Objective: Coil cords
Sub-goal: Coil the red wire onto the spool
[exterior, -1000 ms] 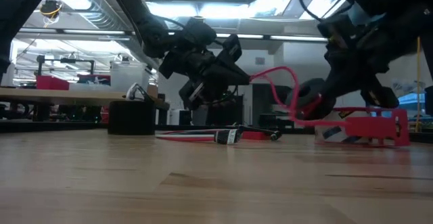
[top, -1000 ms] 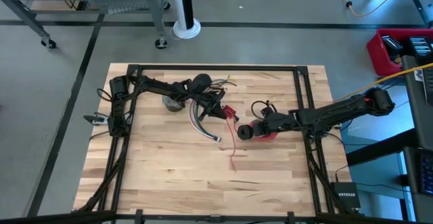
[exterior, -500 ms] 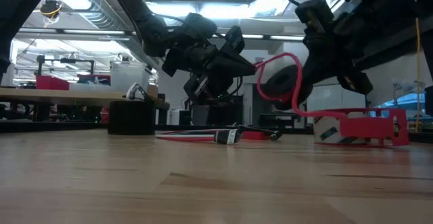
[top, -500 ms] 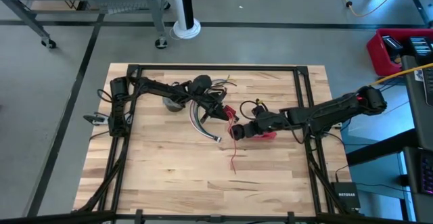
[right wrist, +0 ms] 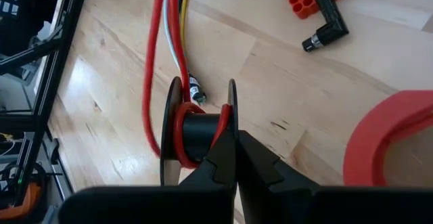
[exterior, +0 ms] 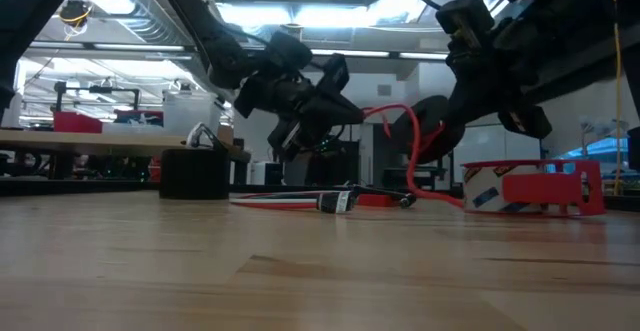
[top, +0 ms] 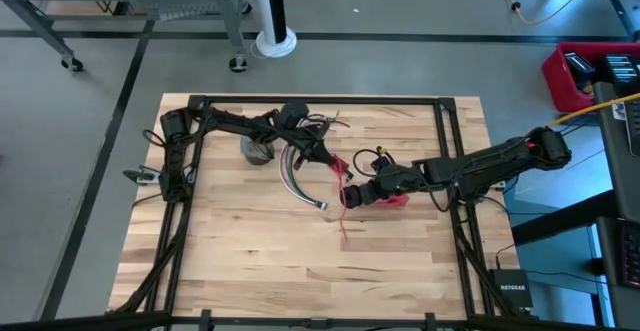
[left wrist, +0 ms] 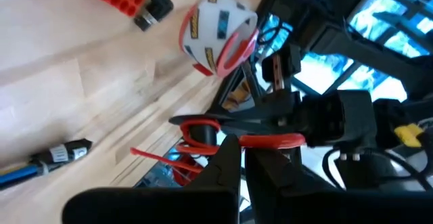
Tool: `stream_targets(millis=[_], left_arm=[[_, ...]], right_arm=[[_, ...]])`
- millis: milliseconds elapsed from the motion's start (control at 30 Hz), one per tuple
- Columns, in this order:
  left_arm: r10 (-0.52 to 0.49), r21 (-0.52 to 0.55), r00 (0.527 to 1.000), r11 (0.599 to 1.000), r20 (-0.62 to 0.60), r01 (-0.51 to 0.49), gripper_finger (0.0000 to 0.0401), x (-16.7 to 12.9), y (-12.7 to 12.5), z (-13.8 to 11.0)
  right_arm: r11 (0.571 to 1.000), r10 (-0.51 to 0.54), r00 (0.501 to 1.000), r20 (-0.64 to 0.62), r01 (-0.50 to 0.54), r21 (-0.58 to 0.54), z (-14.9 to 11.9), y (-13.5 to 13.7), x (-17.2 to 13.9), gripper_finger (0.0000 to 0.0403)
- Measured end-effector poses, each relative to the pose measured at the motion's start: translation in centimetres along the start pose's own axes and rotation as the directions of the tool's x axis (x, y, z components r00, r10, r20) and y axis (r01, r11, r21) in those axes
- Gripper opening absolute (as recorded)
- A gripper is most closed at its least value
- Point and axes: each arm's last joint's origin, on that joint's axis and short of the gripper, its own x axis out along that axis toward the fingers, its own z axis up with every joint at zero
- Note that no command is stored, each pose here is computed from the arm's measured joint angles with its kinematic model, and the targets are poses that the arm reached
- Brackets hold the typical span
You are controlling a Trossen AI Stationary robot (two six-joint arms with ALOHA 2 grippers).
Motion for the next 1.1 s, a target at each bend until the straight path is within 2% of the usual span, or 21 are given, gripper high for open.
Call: stream_targets(millis=[467, 633, 800, 1100], left_arm=[[0.021, -0.066, 0.997, 0.998, -0.069, -0.026, 0.0001, 2.4, 0.1, -2.4], [-0.004, 0.002, 0.997, 1.0, -0.08, 0.004, 0.0001, 2.8, -1.4, -2.8], [-0.042, 0.061, 0.999, 0.997, -0.029, 0.044, 0.0002, 2.5, -2.8, -2.3], [-0.041, 0.093, 0.999, 0.995, -0.024, 0.043, 0.0001, 3.3, -2.9, -2.9]], right_arm=[[0.999, 0.034, 0.999, 0.012, -0.034, 0.011, 0.1, 0.3, 0.0, 0.0003], [0.999, 0.04, 0.999, 0.014, -0.04, 0.012, 0.2, 0.4, 0.0, 0.0003], [0.997, 0.076, 0.997, 0.007, -0.076, 0.008, 0.2, 0.7, 0.0, 0.0003], [0.996, 0.081, 0.996, 0.044, -0.082, 0.034, 0.4, 0.8, 0.0, 0.0003]])
